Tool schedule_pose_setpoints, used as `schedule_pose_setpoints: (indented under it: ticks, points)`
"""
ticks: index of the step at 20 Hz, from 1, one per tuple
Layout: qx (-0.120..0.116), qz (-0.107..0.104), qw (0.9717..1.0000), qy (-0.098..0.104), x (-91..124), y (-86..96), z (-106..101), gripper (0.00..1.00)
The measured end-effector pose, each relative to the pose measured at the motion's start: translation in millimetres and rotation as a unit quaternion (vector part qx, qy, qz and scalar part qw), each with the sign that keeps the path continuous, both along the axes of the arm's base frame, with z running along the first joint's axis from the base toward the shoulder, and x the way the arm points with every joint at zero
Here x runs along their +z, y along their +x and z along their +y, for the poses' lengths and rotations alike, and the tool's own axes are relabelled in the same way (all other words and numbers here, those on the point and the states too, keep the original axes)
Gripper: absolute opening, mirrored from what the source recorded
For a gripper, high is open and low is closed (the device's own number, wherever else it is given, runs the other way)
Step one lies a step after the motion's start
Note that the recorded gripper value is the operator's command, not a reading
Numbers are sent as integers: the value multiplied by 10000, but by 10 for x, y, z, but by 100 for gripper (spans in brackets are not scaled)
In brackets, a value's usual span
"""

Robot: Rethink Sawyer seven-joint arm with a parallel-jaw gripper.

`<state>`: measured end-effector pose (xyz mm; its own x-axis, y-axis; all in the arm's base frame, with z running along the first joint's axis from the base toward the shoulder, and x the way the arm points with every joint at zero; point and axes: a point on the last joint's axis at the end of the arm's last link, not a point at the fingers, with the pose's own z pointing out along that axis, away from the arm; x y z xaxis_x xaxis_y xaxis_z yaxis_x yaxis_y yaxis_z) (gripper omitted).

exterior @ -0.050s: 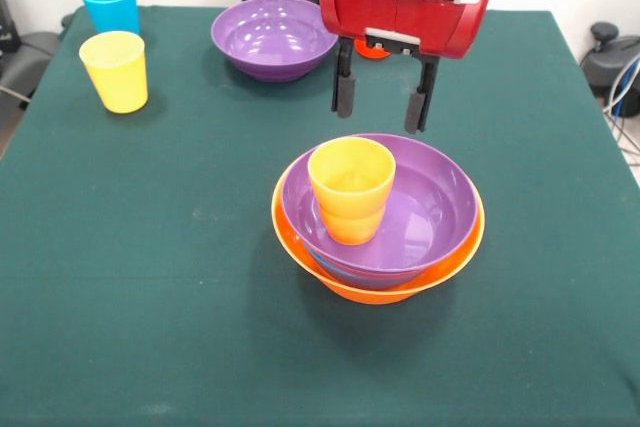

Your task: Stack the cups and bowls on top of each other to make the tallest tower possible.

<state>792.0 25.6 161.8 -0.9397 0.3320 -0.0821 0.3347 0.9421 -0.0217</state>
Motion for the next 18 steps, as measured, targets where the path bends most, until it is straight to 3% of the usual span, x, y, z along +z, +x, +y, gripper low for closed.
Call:
schedule_pose_setpoints:
  ticks: [18]
  points:
    - [-9, -91, 10000, -14, -173, -85, -11, 100]
